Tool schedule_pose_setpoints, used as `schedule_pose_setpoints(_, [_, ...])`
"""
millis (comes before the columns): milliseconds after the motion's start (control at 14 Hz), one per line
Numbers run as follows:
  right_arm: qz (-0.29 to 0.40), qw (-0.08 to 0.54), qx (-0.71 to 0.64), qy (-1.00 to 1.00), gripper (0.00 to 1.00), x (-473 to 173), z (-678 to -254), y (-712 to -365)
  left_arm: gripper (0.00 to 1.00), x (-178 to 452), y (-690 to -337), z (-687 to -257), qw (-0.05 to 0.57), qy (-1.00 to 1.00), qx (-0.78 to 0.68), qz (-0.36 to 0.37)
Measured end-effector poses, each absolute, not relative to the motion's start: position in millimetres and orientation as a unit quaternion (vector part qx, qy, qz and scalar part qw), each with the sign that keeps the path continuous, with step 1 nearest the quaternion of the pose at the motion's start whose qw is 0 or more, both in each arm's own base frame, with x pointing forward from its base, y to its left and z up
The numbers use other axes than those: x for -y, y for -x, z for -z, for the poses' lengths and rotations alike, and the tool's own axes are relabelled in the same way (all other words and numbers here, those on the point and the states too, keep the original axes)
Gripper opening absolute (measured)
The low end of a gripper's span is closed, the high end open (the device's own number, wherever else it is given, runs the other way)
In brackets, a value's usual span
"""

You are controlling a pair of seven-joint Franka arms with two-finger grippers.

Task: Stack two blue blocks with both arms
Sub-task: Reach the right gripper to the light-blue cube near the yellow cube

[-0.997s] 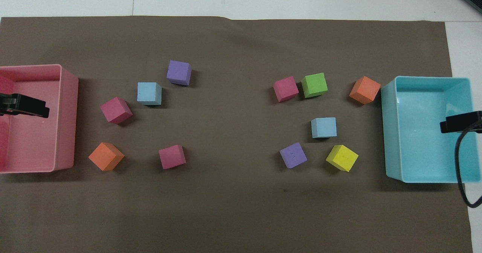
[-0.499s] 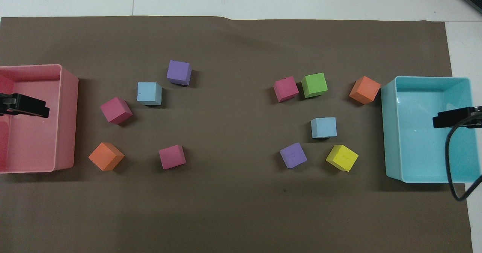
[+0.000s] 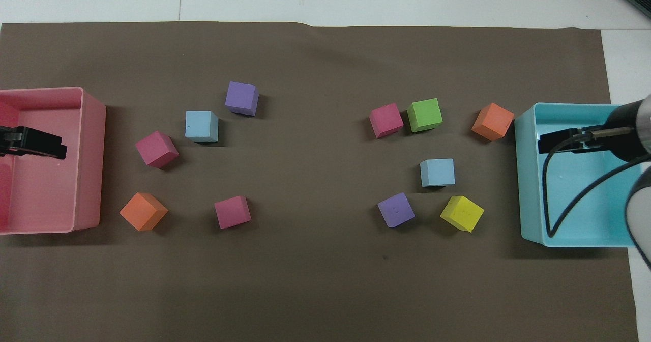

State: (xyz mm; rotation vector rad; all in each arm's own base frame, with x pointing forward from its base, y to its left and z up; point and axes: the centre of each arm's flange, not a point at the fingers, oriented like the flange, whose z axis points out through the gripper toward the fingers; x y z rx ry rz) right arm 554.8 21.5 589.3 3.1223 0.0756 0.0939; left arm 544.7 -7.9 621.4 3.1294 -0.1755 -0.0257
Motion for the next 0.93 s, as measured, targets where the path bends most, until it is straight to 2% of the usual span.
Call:
schedule_pose_setpoints(499, [-0.033,0.012,-0.013,-0.999,1.0,-88.7,-484.7,-606.4,1.0,7.9,-544.7,-621.5,0.004,-0.998,0.056,0.008])
schedule_pose_setpoints(926, [-0.023,0.005,-0.018,-1.0,1.0,-101.4,-410.5,-596.2,1.0,7.9,-544.7,-621.5,0.004,-0.998,0.056,0.008])
